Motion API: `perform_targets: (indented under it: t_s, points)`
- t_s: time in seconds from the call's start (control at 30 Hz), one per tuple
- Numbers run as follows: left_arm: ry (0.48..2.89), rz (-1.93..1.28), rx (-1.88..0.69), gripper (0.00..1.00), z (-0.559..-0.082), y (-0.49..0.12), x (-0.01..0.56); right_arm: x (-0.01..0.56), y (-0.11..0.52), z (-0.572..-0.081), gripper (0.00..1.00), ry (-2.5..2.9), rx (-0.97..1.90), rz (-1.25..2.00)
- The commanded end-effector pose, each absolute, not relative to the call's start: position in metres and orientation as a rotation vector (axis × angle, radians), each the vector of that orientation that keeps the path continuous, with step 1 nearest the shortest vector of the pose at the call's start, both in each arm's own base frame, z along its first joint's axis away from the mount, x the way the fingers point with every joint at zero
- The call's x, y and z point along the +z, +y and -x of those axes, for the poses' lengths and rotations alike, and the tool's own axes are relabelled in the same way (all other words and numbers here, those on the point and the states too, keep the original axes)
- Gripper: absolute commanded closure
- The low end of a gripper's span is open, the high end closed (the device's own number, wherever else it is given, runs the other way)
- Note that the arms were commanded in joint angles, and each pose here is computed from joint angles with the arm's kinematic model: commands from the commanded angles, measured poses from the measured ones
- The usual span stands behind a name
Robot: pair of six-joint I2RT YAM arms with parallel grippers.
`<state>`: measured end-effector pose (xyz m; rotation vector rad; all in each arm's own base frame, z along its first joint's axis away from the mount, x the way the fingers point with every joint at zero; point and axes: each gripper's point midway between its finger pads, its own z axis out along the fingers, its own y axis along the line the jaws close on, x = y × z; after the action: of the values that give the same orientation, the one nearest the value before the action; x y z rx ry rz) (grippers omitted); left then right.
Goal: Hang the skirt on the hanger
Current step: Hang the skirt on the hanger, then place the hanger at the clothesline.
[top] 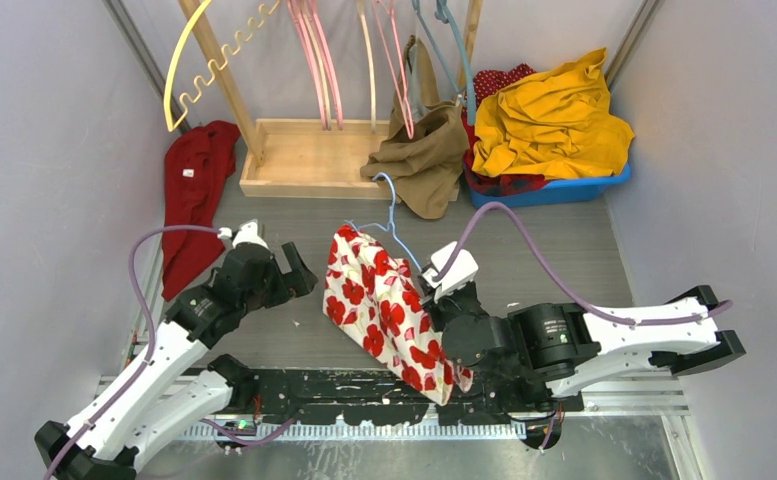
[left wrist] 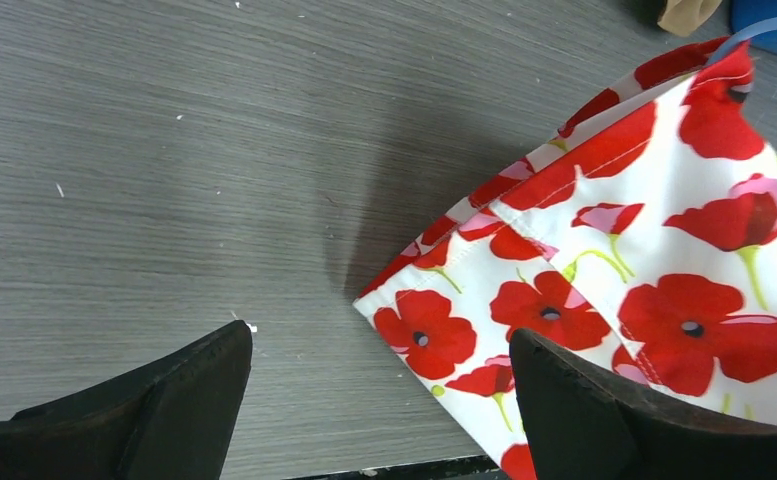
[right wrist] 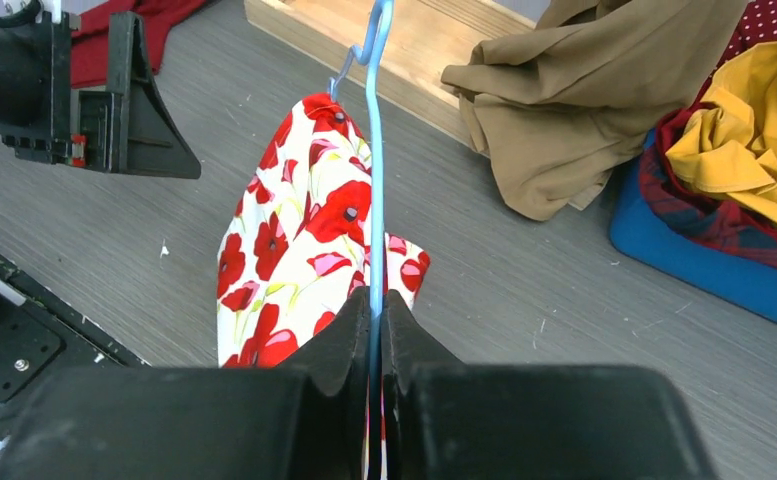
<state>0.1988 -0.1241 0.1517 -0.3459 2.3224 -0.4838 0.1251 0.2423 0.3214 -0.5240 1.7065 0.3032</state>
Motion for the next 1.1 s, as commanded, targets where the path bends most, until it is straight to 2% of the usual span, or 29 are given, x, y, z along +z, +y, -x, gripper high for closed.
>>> perform_targets:
  t_s: [0.0,0.5,1.07]
  points:
    - [2.256,0.331,-0.484,0.01,-0.202,-0.119,0.177,0.356,0.232,-0.128,0.99,1.690,0.309,0.469]
    - [2.231,0.323,-0.472,0.01,-0.199,-0.113,0.185,0.428,0.182,-0.139,0.99,1.640,0.338,0.370]
    - [2.228,0.320,-0.500,0.01,-0.203,-0.119,0.190,0.459,0.130,-0.155,0.99,1.590,0.263,0.245]
